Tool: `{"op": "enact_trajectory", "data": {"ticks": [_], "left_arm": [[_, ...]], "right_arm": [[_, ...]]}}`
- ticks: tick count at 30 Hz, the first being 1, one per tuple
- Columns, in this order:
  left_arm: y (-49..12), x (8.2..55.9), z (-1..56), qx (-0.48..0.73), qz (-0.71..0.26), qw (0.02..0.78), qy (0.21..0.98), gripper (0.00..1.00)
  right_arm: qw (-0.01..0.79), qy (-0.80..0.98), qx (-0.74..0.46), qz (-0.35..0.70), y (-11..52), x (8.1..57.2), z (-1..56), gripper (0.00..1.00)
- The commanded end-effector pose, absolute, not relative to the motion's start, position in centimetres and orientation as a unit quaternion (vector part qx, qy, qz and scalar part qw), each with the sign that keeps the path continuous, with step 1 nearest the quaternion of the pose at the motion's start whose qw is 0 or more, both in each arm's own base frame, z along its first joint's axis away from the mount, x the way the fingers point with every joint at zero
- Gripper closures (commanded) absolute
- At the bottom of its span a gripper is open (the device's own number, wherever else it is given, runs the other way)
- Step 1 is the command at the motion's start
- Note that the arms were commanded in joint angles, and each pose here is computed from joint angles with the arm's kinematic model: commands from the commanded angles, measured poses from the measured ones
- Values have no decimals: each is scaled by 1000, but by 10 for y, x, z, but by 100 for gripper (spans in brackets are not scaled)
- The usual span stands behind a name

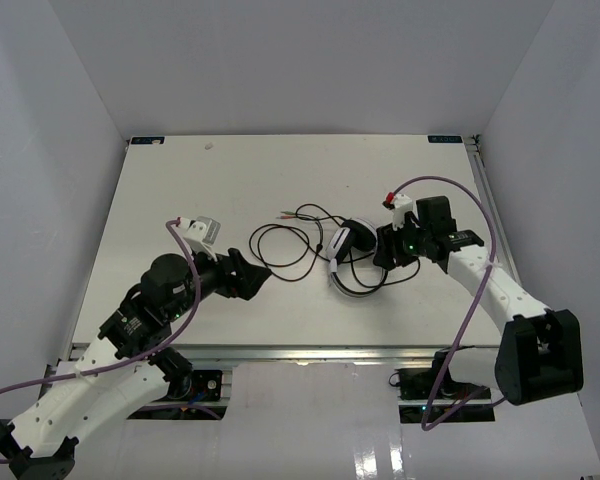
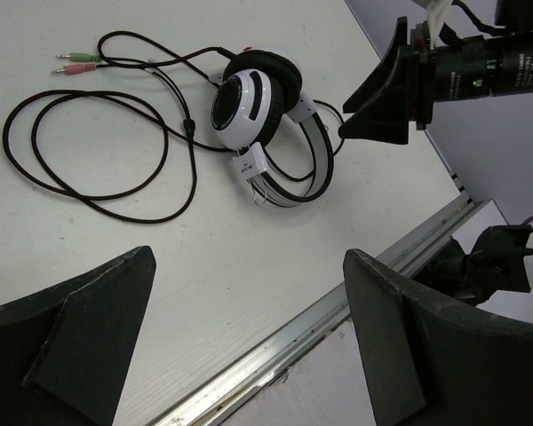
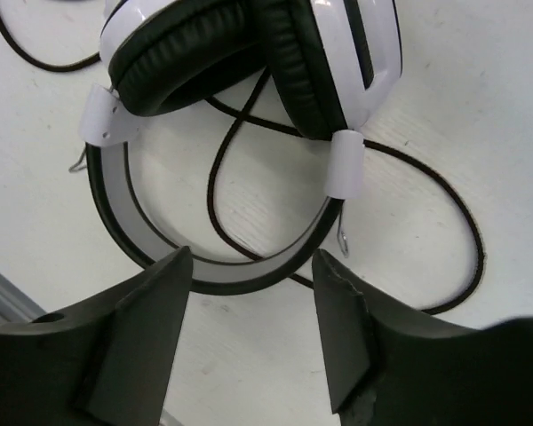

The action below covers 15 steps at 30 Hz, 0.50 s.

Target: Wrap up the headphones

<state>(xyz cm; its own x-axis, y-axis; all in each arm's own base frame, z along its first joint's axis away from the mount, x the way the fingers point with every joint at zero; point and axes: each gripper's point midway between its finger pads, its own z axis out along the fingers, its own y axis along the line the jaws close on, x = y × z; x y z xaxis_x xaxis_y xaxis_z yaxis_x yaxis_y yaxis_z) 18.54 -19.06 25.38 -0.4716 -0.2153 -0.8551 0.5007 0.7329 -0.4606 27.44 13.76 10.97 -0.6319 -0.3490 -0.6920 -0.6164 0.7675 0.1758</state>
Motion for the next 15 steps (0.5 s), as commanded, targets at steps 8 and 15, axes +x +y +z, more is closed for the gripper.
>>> {"op": "enact_trajectory", "data": {"ticks": [8, 15], "left_arm": [[-187, 179, 258, 84, -370, 514, 769, 2], [-187, 179, 255, 85, -368, 512, 771, 2]], "right_arm": [[216, 949, -101, 207, 134, 260, 72, 56], [246, 947, -118, 170, 124, 261, 83, 48]]}}
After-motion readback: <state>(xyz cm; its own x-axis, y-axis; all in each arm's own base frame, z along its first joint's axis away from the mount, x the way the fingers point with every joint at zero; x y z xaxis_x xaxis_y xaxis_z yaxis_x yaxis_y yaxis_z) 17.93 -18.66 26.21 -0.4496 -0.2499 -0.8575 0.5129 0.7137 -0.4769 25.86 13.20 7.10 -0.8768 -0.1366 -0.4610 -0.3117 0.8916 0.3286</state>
